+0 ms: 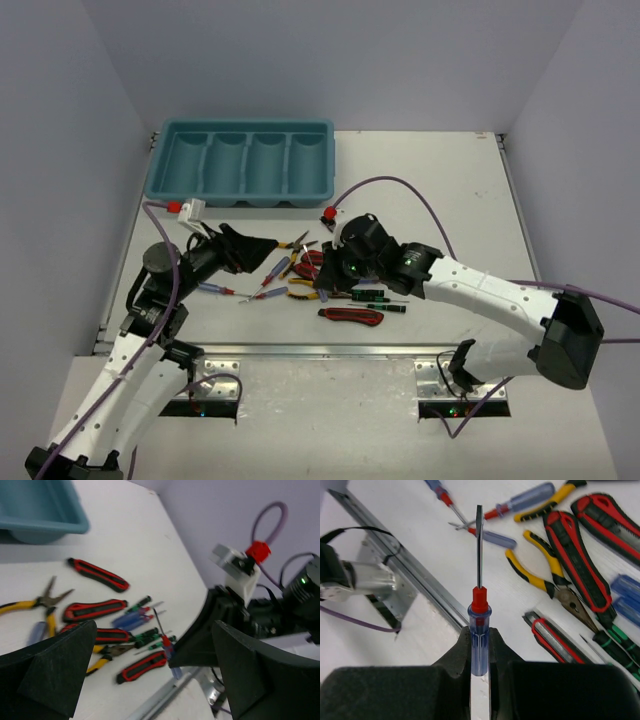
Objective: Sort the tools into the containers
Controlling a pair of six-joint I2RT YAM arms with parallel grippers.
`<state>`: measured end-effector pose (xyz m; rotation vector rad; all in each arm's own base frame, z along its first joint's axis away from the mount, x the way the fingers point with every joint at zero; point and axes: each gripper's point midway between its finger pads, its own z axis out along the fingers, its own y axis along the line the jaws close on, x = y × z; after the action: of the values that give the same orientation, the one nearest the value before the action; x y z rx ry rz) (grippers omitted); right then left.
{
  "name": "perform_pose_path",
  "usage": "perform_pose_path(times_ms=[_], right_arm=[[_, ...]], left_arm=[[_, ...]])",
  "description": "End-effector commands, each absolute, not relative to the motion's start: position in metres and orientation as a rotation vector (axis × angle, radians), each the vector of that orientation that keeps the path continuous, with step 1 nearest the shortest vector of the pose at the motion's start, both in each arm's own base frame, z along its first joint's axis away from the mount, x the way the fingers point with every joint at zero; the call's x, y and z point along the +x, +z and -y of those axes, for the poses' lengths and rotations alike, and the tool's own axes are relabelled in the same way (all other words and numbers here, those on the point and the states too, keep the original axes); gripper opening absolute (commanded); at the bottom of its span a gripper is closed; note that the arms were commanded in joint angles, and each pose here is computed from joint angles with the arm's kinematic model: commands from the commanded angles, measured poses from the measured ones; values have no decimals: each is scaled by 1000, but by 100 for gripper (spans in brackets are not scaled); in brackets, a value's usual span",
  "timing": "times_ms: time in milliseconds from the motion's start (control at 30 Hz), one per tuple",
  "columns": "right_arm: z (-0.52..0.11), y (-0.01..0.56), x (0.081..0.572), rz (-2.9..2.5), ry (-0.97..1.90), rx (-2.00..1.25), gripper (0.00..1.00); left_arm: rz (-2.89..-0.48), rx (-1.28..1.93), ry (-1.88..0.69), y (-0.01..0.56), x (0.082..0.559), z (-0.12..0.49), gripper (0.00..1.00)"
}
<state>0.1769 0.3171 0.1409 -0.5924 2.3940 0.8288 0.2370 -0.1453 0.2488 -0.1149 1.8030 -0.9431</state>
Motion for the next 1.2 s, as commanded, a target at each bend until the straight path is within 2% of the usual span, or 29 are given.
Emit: perform_pose_path(times_ms=[0,67,267,467,533,567,600,633,700,733,833,867,1000,1100,1167], right_arm=[[-349,204,177,-2109,1112,-669,0],[-352,218,179,-2057,1140,-658,0],[-364,242,173,-1967,1241,-695,0],[-372,252,171,-1909,1300,-716,0],[-374,254,173,-1902,1302,-713,0],[-375,254,174,-1902,1300,-710,0],[-376,254,176,-1905,1289,-705,0],[-376,254,177,-1908,1285,-706,0],[-378,254,179,-1911,1279,-704,0],[-380,254,180,-1913,1278,-704,0],[-382,254,183,-1914,1274,-707,2],[-381,252,186,-1917,1258,-697,18],[-368,242,199,-1957,1184,-619,96],[-341,230,215,-2020,1046,-522,99],[-312,224,231,-2047,895,-432,99]], left_arm=[[-1522,135,-1397,317,196,193,96],[-1530,122,-1388,316,200,194,93],[-1597,82,-1404,303,214,204,68],[-1627,58,-1394,300,222,208,49],[-1631,65,-1403,300,222,211,38],[-1629,71,-1407,301,222,213,37],[-1627,82,-1418,302,220,216,28],[-1625,91,-1424,304,219,218,27],[-1635,96,-1427,303,220,222,5],[-1636,99,-1425,304,220,223,0],[-1649,93,-1395,305,226,223,0],[-1658,85,-1367,307,231,222,0],[-1773,-9,-1179,297,261,211,0],[-1934,-130,-915,274,295,190,0],[-1996,-261,-631,261,327,157,0]])
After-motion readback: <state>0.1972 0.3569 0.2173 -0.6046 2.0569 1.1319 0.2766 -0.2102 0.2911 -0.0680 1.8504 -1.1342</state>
